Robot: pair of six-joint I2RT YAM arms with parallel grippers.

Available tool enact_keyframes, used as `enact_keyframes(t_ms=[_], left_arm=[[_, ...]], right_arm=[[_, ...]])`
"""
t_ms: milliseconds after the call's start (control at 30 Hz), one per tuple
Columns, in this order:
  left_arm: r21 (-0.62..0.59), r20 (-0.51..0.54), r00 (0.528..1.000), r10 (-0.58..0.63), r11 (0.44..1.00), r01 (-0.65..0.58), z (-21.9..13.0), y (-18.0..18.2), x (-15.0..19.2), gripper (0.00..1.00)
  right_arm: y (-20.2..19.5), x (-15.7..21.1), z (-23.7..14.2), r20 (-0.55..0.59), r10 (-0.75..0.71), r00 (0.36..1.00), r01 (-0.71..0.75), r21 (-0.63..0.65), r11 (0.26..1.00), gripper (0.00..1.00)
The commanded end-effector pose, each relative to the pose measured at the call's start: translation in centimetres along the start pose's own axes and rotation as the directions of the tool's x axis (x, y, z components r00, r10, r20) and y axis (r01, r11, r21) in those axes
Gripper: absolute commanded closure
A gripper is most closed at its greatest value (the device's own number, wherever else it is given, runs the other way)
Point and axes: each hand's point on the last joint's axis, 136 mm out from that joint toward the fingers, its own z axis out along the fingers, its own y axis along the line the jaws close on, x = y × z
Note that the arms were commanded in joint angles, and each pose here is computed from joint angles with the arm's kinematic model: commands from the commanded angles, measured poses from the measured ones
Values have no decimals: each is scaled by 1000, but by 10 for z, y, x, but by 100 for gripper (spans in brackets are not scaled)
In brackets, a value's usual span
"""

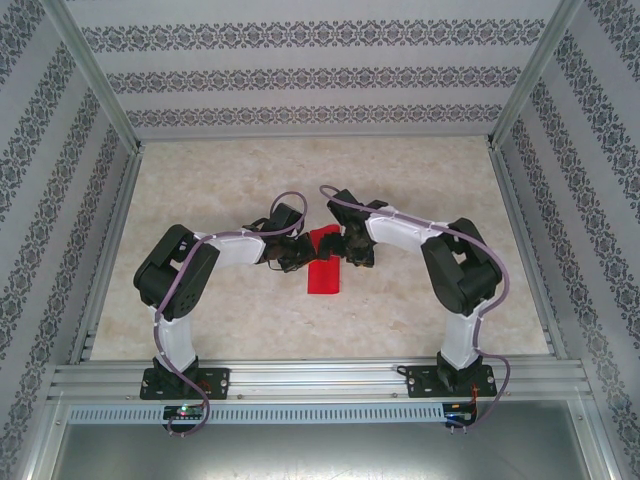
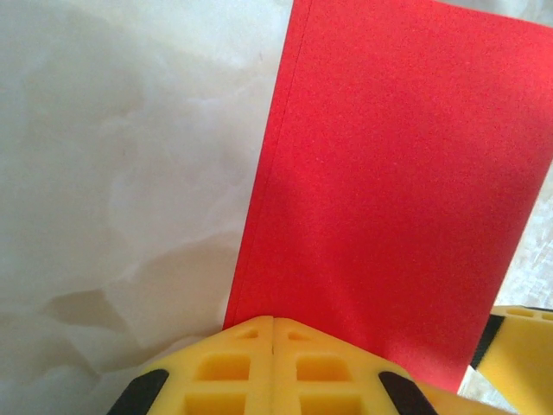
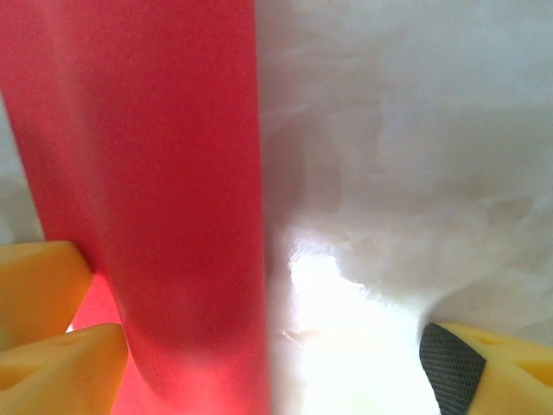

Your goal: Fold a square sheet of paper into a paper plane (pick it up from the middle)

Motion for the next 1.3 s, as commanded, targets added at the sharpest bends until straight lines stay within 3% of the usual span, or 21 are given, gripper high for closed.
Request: enact_keyframes(t_ms=[0, 67, 167, 200, 333, 467, 733, 1267], left_arm=[[-110, -30, 999, -34, 993, 31, 6, 30, 8, 100], [-110, -30, 999, -33, 994, 29, 6, 30, 8, 100], [-109, -30, 999, -31, 994, 28, 5, 29, 7, 100], [-110, -30, 999, -30, 994, 26, 5, 30, 7, 100], [-114, -30, 999, -29, 993, 25, 5, 30, 7, 100], [-119, -30, 999, -27, 993, 23, 5, 30, 7, 100], [-127, -38, 999, -21, 992, 16, 5, 30, 7, 100], [-137, -52, 998, -35, 990, 27, 9, 38, 12, 100]], right_arm=[[21, -17, -41, 119, 9, 993, 10, -156, 988, 9], [25, -20, -56, 154, 34, 987, 3, -233, 973, 10], [35, -20, -68, 166, 64, 984, 6, -391, 920, 33], [39, -18, -68, 153, 75, 985, 1, -443, 896, 46], [55, -10, -59, 80, 78, 994, -19, -562, 827, 74], [61, -7, -44, 40, 76, 996, -38, -591, 806, 88], [45, -2, -14, -7, 86, 996, -75, -561, 824, 97], [1, 20, 31, -59, 84, 995, -102, -475, 874, 95]])
